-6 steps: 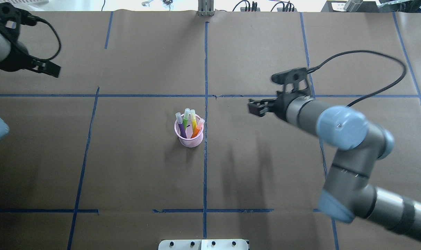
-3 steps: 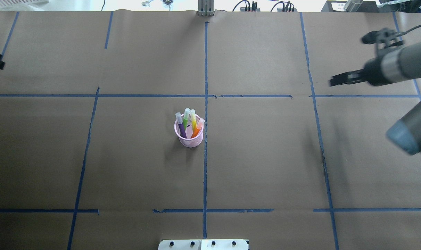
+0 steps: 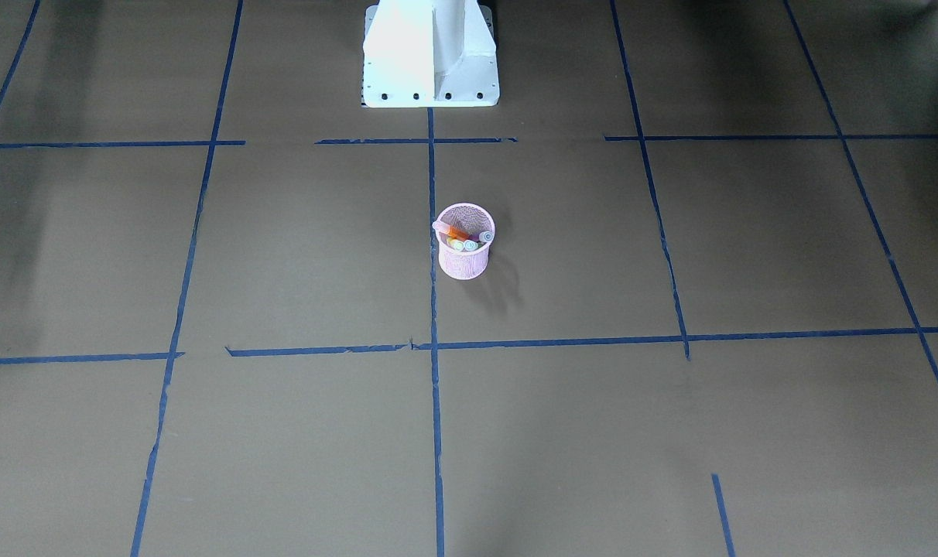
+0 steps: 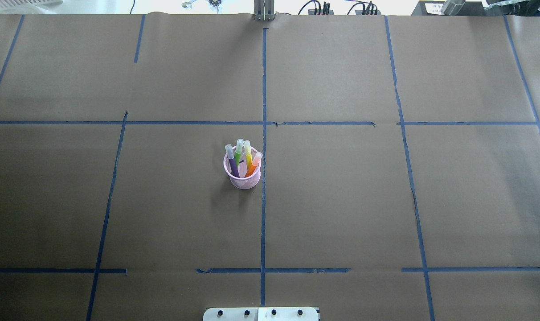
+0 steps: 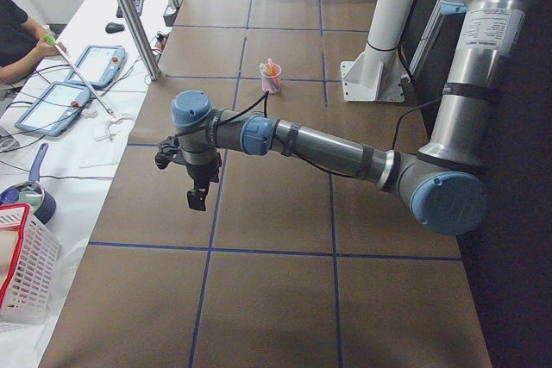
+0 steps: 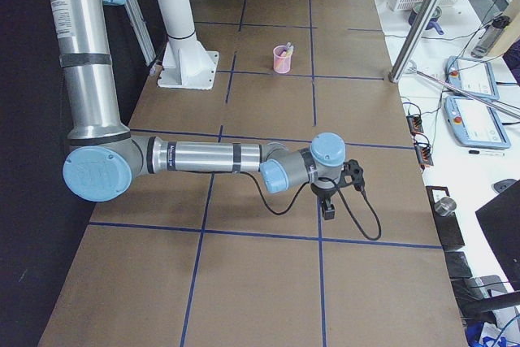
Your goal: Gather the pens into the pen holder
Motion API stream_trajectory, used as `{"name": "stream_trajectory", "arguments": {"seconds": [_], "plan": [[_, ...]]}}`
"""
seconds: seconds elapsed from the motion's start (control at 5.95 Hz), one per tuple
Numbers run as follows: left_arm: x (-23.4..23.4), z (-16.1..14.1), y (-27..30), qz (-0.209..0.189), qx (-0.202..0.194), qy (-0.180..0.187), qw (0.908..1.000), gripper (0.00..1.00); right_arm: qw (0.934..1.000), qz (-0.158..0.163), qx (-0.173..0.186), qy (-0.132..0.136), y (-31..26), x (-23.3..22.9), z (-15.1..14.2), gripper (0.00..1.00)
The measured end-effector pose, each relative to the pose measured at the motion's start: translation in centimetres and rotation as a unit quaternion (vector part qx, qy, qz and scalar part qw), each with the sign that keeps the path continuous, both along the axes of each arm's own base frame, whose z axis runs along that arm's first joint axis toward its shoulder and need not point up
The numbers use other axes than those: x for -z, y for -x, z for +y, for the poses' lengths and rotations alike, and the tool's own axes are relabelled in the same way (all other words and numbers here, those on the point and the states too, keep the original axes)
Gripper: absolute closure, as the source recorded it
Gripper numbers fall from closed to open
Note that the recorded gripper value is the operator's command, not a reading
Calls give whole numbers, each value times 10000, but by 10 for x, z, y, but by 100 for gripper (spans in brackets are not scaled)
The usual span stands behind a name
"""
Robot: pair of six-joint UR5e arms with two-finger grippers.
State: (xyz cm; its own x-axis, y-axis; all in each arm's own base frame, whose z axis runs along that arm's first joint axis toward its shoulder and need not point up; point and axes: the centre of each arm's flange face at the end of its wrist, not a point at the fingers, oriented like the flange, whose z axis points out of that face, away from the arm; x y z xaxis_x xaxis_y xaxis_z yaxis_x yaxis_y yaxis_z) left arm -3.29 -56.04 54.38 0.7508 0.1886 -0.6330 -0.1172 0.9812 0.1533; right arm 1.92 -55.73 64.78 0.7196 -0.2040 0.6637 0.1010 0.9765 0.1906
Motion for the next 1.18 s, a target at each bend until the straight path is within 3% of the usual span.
{"name": "stream_trajectory", "arguments": {"seconds": [0.17, 0.34, 0.67, 0.84, 1.18], "plan": [[-17, 10, 9, -9, -31, 259, 9997, 0, 9988, 226, 333, 280, -42, -14, 7, 0], [-38, 24, 12, 2, -28, 507, 9987, 0, 9969, 314, 441, 567, -66, -11, 22, 0], [-53, 35, 12, 19, -30, 624, 9980, 0, 9950, 387, 468, 791, -77, -13, 68, 0], [-52, 35, 12, 20, -28, 599, 9982, 0, 9945, 390, 480, 848, -76, -19, 84, 0], [-54, 43, 13, 18, -16, 549, 9985, 0, 9956, 518, 477, 614, -78, 3, 89, 0]]}}
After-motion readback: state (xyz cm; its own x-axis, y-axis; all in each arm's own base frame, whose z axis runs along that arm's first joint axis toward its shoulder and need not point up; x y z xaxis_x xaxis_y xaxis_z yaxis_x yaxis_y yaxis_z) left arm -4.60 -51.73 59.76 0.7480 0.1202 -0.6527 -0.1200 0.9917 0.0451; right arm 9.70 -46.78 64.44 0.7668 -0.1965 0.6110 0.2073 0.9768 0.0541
